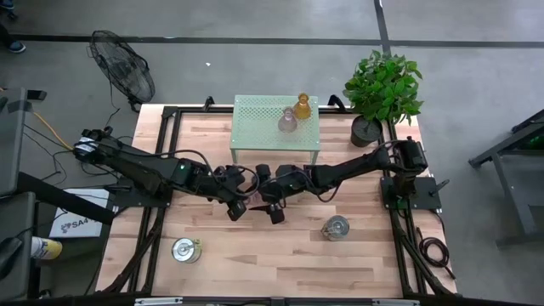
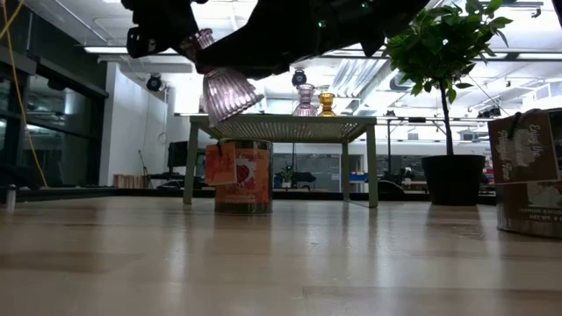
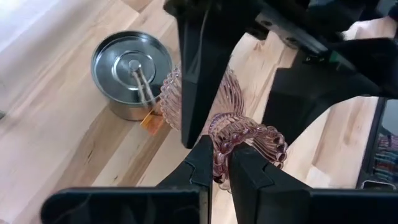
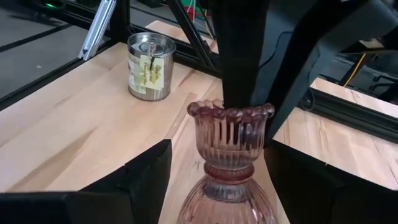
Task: Pick & Place candle stick holders
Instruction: Put the purple glass candle holder on the shelf
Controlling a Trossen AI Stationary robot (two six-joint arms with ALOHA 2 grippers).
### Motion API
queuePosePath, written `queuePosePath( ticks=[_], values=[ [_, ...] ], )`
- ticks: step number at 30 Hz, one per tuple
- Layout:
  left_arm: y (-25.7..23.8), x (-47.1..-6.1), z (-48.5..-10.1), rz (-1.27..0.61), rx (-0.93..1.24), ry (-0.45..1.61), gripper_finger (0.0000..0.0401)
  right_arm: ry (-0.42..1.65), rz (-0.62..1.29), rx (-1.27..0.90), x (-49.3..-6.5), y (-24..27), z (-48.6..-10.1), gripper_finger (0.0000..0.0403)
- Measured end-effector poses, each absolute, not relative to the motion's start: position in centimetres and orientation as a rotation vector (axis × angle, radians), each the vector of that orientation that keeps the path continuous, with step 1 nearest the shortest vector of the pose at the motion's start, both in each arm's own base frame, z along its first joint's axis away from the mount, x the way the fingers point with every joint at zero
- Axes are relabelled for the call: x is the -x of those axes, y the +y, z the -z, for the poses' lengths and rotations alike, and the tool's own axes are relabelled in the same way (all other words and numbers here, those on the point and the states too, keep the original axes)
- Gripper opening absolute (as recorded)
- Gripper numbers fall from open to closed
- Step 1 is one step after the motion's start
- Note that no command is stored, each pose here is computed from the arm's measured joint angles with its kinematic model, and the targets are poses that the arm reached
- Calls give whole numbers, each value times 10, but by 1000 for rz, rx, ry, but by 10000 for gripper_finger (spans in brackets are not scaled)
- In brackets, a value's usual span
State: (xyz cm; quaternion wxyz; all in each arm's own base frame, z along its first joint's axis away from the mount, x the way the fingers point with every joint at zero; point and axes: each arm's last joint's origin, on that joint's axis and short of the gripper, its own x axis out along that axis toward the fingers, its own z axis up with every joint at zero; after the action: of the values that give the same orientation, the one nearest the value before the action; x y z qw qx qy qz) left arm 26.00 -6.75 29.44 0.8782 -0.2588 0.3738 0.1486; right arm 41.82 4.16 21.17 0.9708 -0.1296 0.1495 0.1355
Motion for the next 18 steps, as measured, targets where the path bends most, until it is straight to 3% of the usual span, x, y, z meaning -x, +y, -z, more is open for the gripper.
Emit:
queuePosePath(
  ticks=[6,18],
  values=[
    [-68,-261,-295,-303,540,765,21,304,-296,272,-418,40,-211,229],
    [-67,-261,-296,-309,539,757,20,297,-285,267,-419,40,-212,138]
  ],
)
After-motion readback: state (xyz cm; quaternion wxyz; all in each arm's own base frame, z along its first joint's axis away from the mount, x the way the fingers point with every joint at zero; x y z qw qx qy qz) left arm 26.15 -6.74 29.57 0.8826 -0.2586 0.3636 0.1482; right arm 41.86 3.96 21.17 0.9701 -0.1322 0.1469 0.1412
